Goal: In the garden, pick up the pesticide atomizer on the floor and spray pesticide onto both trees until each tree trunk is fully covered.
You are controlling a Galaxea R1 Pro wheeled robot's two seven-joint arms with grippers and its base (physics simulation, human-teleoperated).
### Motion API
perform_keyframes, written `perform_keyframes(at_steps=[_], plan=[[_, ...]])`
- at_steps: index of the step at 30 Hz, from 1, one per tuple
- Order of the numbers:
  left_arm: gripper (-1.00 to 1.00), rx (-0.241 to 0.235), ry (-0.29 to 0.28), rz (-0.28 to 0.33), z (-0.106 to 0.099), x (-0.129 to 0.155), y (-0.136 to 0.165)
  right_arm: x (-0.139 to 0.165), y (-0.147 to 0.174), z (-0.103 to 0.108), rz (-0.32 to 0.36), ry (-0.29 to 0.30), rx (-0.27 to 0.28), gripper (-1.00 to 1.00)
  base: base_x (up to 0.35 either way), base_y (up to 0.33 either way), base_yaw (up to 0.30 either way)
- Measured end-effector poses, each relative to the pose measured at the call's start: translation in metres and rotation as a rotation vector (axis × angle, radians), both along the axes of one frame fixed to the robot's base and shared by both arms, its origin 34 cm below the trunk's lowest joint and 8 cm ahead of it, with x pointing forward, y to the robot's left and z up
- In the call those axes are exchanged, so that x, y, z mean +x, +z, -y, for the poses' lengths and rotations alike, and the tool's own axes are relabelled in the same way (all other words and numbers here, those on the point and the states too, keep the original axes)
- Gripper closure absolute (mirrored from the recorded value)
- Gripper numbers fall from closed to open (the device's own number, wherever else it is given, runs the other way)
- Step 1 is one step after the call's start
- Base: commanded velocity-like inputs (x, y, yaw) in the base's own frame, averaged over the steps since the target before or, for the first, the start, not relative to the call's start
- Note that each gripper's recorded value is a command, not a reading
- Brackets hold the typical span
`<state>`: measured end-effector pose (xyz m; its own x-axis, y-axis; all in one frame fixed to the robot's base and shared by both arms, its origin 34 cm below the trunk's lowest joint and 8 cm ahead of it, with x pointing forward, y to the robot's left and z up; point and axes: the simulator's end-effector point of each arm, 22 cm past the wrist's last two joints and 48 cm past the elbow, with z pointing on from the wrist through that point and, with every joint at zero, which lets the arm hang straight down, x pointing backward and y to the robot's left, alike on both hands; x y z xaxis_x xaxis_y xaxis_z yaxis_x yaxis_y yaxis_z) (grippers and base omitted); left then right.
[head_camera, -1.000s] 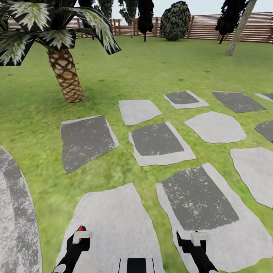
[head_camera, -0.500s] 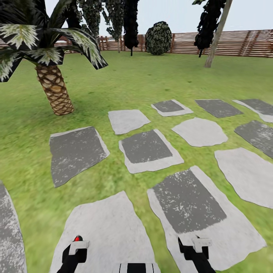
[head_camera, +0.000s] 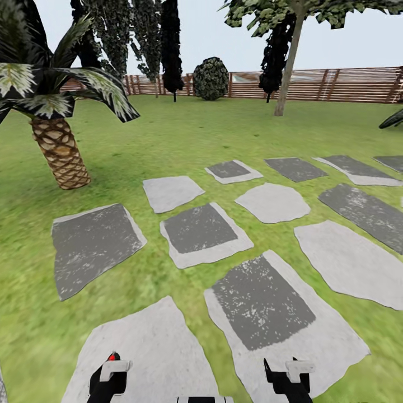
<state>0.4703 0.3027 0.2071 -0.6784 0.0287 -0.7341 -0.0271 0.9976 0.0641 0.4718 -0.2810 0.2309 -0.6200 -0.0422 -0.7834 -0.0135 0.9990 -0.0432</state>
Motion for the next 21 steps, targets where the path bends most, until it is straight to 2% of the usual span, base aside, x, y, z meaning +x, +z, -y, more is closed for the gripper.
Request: perform_keyframes(at_steps=[5,14,21], plan=[[1.00,0.002,0.003,0.022,-0.002,0.007,0.010,0.005,0.009,0.000,0.021,0.001,0.001,-1.00,0.000,0.000,-0.173],[1.00,0.002,0.004,0.059,-0.003,0.017,0.025,0.010,0.021,-0.001,0.045,0.001,0.002,-1.00,0.000,0.000,-0.017],[1.00,0.002,0.003,0.058,-0.002,0.021,0.041,0.014,0.036,0.000,0.043,-0.001,0.002,-1.00,0.000,0.000,-0.027]])
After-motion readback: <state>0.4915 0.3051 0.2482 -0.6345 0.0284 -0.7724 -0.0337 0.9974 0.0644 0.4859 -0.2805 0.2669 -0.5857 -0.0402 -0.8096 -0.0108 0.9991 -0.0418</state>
